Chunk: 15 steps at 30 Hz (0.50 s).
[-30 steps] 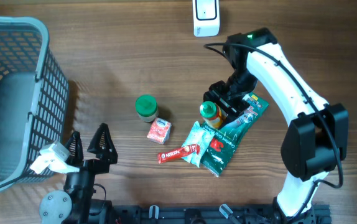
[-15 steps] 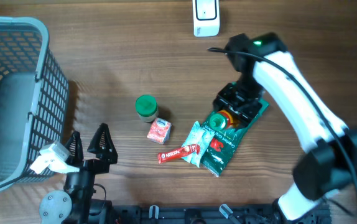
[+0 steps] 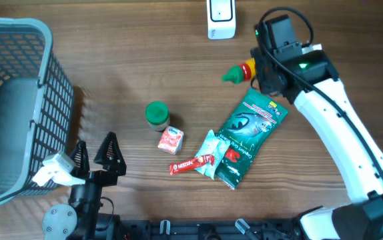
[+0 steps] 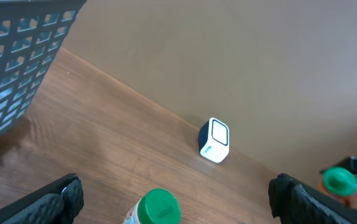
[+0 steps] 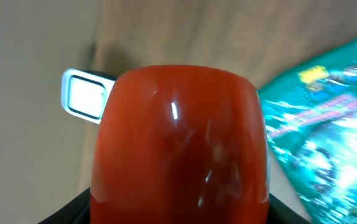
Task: Scan the item barcode
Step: 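Lift the bottle and carry it rightward past the scanner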
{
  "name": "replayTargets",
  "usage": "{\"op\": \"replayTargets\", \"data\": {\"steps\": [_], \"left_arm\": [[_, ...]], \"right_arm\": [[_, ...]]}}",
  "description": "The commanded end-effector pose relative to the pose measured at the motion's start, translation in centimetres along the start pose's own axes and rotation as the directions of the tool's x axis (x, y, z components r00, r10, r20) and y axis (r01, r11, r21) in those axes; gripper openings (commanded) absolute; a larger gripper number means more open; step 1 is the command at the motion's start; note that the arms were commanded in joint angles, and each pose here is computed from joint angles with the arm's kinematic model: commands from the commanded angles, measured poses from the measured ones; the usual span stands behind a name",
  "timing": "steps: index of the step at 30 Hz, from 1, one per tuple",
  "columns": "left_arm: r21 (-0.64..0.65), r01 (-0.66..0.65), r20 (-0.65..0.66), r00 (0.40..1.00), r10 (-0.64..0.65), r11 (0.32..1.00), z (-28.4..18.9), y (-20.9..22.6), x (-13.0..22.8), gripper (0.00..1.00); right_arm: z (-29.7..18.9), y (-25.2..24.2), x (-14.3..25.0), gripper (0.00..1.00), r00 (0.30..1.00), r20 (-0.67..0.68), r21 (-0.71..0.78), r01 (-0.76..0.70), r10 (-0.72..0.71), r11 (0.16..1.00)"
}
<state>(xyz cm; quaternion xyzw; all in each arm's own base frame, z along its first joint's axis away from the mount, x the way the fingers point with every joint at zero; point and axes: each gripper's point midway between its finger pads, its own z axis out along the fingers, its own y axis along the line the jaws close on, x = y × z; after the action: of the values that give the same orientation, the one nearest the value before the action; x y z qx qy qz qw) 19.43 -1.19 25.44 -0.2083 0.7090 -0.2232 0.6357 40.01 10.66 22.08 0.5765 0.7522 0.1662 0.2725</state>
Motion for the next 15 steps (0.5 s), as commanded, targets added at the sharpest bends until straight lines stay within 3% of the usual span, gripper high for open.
{"op": "replayTargets", "data": {"steps": [1, 4, 9, 11, 13, 15], "left_arm": [[0.011, -0.008, -0.015, 1.0, 0.009, 1.0, 0.2, 0.0, 0.5, 1.0], [0.011, -0.008, -0.015, 1.0, 0.009, 1.0, 0.2, 0.0, 0.5, 1.0], [0.011, -0.008, -0.015, 1.0, 0.009, 1.0, 0.1, -0.1, 0.5, 1.0], [0.011, -0.008, -0.015, 1.0, 0.009, 1.0, 0.2, 0.0, 0.5, 1.0], [0.011, -0.008, -0.015, 1.0, 0.009, 1.0, 0.2, 0.0, 0.5, 1.0], [0.011, -0.008, -0.015, 1.0, 0.009, 1.0, 0.2, 0.0, 0.5, 1.0]], "right_arm": [[1.9, 2.7, -1.8, 0.4, 0.986, 0.155, -0.093, -0.044, 0.058, 0.995], [5.3, 4.1, -1.8, 0.37, 0.973, 0.213, -0.134, -0.056, 0.084, 0.989], [8.9, 7.7, -1.4, 0.43, 0.96, 0.244, -0.273, -0.071, 0.14, 0.959], [10.0, 10.7, -1.2, 0.44, 0.952, 0.303, -0.356, 0.077, 0.037, 0.931], [11.3, 13.5, -0.4, 0.51, 0.932, 0.358, -0.435, 0.218, -0.054, 0.874], [13.3, 15.0, 0.1, 0.51, 0.913, 0.403, -0.504, 0.271, -0.053, 0.82]]}}
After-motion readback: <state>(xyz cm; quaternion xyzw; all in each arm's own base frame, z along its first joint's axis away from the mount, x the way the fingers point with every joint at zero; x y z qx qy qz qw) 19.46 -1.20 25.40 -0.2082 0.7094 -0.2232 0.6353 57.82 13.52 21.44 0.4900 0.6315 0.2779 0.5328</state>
